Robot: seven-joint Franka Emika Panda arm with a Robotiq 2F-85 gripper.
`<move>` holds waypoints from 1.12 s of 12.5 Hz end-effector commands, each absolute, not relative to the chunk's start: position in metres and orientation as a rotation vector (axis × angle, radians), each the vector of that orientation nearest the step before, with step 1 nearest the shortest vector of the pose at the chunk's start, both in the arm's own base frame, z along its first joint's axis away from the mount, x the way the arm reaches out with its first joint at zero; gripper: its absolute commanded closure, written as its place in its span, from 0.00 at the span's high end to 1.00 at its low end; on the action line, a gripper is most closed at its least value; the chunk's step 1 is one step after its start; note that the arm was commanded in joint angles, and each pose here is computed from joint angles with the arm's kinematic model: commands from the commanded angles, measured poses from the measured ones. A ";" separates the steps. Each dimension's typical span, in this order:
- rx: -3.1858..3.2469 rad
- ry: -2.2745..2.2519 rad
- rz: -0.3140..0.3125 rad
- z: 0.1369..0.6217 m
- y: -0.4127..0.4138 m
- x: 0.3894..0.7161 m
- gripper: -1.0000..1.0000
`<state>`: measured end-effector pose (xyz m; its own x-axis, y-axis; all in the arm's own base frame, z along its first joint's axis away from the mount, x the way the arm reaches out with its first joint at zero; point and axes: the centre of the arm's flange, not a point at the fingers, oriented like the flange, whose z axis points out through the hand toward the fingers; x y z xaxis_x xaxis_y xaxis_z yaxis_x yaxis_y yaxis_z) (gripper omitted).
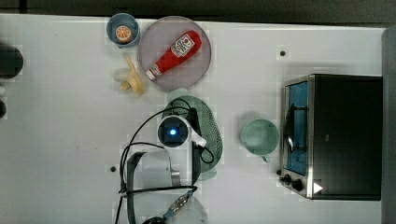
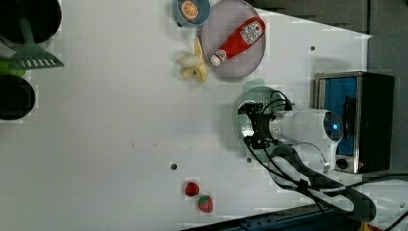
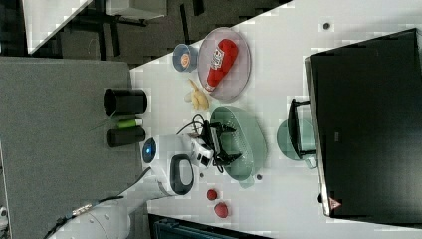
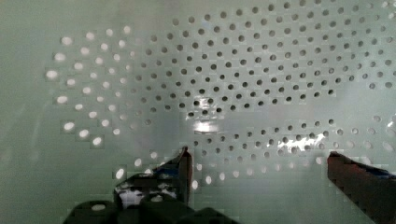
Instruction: Drag strainer right to left.
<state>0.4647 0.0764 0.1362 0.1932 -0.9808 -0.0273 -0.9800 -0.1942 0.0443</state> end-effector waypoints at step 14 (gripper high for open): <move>2.166 -2.240 -0.175 0.144 0.252 0.479 1.00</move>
